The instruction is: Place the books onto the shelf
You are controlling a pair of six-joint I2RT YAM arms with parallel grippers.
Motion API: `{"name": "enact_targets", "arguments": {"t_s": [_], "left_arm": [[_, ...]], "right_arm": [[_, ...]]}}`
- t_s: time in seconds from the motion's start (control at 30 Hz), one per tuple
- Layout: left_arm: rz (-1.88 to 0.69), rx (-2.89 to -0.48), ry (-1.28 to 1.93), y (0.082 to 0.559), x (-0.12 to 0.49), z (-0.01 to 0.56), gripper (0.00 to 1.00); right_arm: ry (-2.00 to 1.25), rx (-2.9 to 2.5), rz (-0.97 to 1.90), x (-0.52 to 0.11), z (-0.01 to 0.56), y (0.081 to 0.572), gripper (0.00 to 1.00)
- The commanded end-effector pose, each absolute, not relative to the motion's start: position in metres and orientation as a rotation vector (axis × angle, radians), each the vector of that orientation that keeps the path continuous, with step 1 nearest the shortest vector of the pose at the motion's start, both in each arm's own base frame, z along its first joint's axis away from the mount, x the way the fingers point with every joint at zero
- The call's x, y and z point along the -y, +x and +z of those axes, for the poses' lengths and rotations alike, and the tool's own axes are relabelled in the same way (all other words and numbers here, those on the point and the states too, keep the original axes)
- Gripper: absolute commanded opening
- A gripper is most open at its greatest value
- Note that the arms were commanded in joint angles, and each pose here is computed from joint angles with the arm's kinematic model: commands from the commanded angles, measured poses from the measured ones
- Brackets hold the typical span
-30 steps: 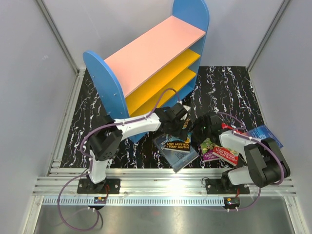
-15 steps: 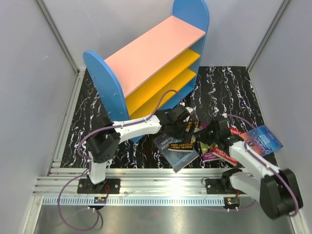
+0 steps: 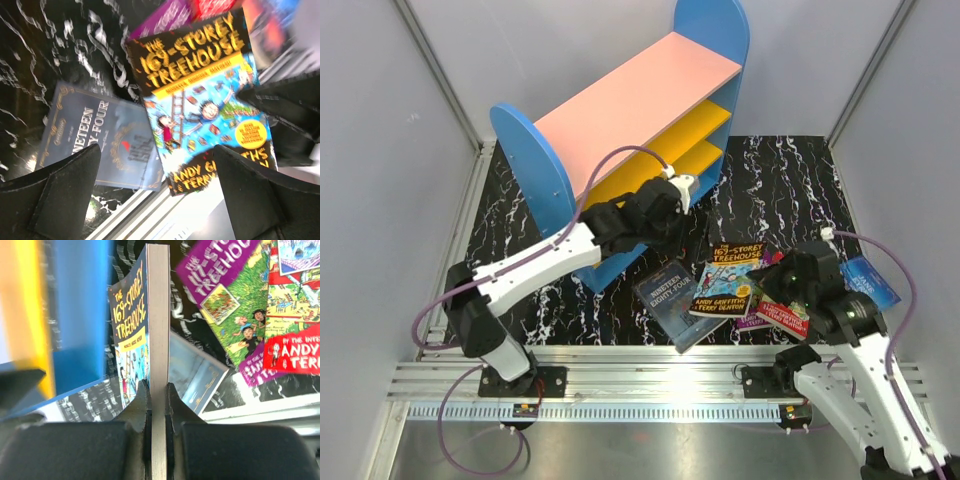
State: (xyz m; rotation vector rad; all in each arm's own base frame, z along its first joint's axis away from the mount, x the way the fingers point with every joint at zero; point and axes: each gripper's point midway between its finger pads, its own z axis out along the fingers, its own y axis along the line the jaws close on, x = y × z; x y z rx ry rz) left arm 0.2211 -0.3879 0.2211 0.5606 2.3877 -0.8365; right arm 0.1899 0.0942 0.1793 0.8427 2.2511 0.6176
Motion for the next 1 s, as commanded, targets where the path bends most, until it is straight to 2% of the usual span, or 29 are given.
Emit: {"name": "enact_targets", "arguments": {"t_s": [0.0, 0.17, 0.27, 0.4, 0.67, 0.87, 0.93, 0.97], "left_arm": [[-0.951, -2.282, 0.566, 0.219, 0.39, 0.279, 0.99], [-1.038, -2.219, 0.549, 0.218, 0.397, 0.309, 0.99], [-1.11, -2.199, 0.579, 0.215, 0.406, 0.317, 0.99], [-1.252, -2.175, 0.646, 0.206, 0.428, 0.326, 0.99], [-1.747, -1.96, 0.72, 0.171, 0.447, 0.383, 0.99], [-1.846, -1.977, 0.825, 0.155, 0.445, 0.376, 0.96], [-1.906, -2.004, 0.835, 0.149, 0.444, 0.372, 0.94], [-1.946, -1.943, 0.85, 0.148, 0.445, 0.379, 0.91]], "right_arm": [[0.781, -2.15, 0.661, -0.086, 0.239, 0.175, 0.0], [0.647, -2.029, 0.836, -0.095, 0.313, 0.153, 0.0], [0.595, -1.998, 0.906, -0.1, 0.339, 0.142, 0.0], [0.568, -1.993, 0.974, -0.107, 0.349, 0.133, 0.0], [0.577, -1.984, 0.964, -0.1, 0.341, 0.121, 0.0], [0.555, -1.954, 0.987, -0.102, 0.348, 0.12, 0.0], [0.544, -1.952, 1.0, -0.104, 0.35, 0.121, 0.0], [0.538, -1.954, 1.005, -0.105, 0.35, 0.121, 0.0]]}}
